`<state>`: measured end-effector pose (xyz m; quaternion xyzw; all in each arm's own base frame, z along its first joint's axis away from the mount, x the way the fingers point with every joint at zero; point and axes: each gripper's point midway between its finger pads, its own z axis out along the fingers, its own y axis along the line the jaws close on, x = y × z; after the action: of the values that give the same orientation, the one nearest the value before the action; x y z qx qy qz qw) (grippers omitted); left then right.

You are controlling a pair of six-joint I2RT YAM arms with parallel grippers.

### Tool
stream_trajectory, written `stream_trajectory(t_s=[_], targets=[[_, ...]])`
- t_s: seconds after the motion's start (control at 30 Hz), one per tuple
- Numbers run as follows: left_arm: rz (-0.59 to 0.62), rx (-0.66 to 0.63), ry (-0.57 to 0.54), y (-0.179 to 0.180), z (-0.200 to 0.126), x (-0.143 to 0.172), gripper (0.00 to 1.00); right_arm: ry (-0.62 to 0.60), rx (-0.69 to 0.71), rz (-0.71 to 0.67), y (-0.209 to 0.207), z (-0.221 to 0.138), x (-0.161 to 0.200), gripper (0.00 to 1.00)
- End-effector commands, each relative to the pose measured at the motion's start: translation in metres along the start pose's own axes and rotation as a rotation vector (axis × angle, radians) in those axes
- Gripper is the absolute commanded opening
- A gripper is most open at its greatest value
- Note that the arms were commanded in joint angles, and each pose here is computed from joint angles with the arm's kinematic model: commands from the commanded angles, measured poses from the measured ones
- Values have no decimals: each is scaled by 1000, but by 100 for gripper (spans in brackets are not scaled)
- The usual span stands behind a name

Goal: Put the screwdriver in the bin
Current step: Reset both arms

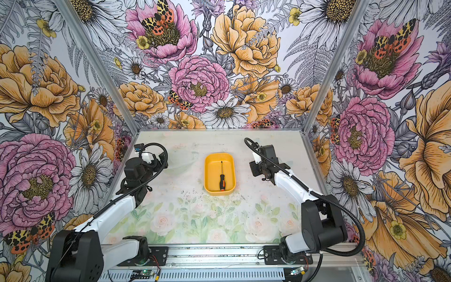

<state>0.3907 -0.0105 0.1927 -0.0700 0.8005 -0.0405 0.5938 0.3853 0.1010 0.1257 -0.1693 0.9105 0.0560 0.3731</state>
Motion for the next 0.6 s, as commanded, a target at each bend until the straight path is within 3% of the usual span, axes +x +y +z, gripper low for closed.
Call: stream_trajectory(t_s=[0.0, 0.17, 0.4, 0.57], targets=[[42, 21, -41, 0, 9, -3, 99, -133, 52, 20, -21, -9, -20, 50], [46, 20, -42, 4, 22, 5, 99, -226, 149, 143, -63, -10, -11, 50], [84, 61, -31, 0, 36, 7, 99, -260, 314, 170, -98, -11, 6, 50], [106, 74, -40, -2, 40, 4, 99, -373, 383, 196, -111, -15, 14, 50]])
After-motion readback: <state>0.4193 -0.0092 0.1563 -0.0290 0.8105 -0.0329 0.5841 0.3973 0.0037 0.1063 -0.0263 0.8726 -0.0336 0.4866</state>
